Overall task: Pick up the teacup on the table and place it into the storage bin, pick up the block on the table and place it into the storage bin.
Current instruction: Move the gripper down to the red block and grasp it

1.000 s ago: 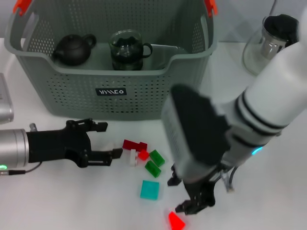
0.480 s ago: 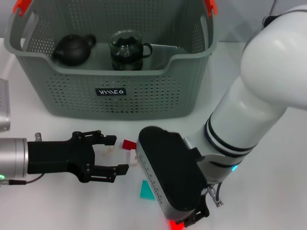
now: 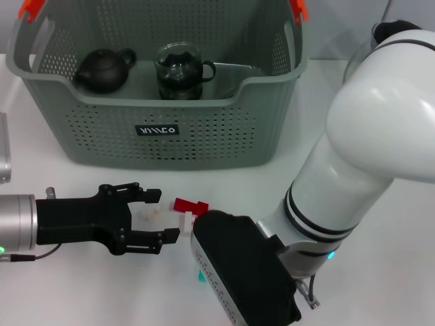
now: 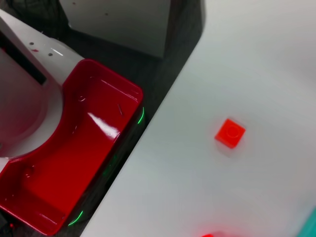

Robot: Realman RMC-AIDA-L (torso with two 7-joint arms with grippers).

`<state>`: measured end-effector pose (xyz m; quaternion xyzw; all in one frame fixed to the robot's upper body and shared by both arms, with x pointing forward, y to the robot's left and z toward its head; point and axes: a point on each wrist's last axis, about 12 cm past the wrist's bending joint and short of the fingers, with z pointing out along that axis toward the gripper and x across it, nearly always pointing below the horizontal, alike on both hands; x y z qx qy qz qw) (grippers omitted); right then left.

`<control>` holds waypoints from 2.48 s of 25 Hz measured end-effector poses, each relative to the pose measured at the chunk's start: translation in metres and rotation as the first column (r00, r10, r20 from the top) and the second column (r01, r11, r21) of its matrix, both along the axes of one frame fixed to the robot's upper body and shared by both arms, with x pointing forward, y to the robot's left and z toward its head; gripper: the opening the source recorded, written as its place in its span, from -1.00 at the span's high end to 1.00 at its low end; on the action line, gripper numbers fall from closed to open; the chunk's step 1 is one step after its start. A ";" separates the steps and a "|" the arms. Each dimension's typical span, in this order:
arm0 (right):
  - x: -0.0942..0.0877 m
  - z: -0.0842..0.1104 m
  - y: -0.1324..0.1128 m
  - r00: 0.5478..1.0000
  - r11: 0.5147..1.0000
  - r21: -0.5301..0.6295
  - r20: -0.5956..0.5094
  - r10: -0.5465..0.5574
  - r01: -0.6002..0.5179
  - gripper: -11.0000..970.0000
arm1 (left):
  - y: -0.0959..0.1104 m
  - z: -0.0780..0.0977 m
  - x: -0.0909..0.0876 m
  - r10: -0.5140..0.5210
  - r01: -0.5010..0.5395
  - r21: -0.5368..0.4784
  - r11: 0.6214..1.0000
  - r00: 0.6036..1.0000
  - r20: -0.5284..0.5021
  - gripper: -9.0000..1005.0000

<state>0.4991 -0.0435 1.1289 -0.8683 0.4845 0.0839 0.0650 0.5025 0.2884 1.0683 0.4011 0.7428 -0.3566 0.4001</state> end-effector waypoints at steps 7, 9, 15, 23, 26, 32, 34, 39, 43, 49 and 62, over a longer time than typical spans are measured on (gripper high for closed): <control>-0.003 -0.006 0.000 0.999 0.999 -0.007 0.010 0.033 -0.033 -0.12 | 0.001 0.000 0.000 0.007 -0.007 -0.001 1.000 1.000 -0.001 -0.74; -0.003 -0.008 0.001 0.999 0.999 -0.009 0.018 0.039 -0.038 -0.12 | 0.001 0.000 0.000 0.008 -0.008 -0.002 1.000 1.000 -0.002 -0.74; -0.004 -0.009 0.001 0.998 0.999 -0.017 0.028 0.051 -0.051 -0.13 | 0.001 0.000 0.000 0.014 -0.014 -0.007 1.000 1.000 -0.009 -0.74; -0.003 -0.007 0.003 0.998 0.999 -0.013 0.041 0.053 -0.053 -0.14 | 0.001 -0.001 0.000 0.022 -0.022 -0.004 1.000 1.000 -0.009 -0.74; -0.003 -0.007 0.003 0.998 0.998 -0.020 0.042 0.052 -0.052 -0.15 | 0.001 -0.001 0.001 0.023 -0.023 -0.005 1.000 1.000 -0.008 -0.74; -0.006 -0.005 0.004 0.997 0.998 -0.018 0.041 0.065 -0.065 -0.56 | 0.001 -0.001 0.001 0.024 -0.024 -0.008 1.000 1.000 -0.008 -0.74; -0.007 -0.006 0.003 0.996 0.997 -0.023 0.040 0.074 -0.073 -0.60 | 0.001 0.000 0.001 0.025 -0.025 -0.007 1.000 1.000 -0.007 -0.74; -0.011 -0.009 0.004 0.994 0.995 -0.038 0.040 0.097 -0.096 -0.65 | 0.001 0.000 0.001 0.024 -0.024 -0.008 1.000 1.000 -0.007 -0.74; -0.011 -0.009 0.006 0.993 0.994 -0.037 0.047 0.107 -0.105 -0.64 | 0.002 0.000 0.001 0.032 -0.032 -0.012 0.999 0.999 -0.004 -0.74; -0.011 -0.009 0.008 0.992 0.993 -0.033 0.052 0.115 -0.113 -0.63 | 0.003 0.001 0.001 0.038 -0.038 -0.013 0.999 0.999 -0.003 -0.74; -0.008 -0.013 0.009 0.992 0.993 -0.029 0.060 0.115 -0.113 -0.61 | 0.005 0.000 0.001 0.048 -0.048 -0.015 0.999 0.999 -0.002 -0.74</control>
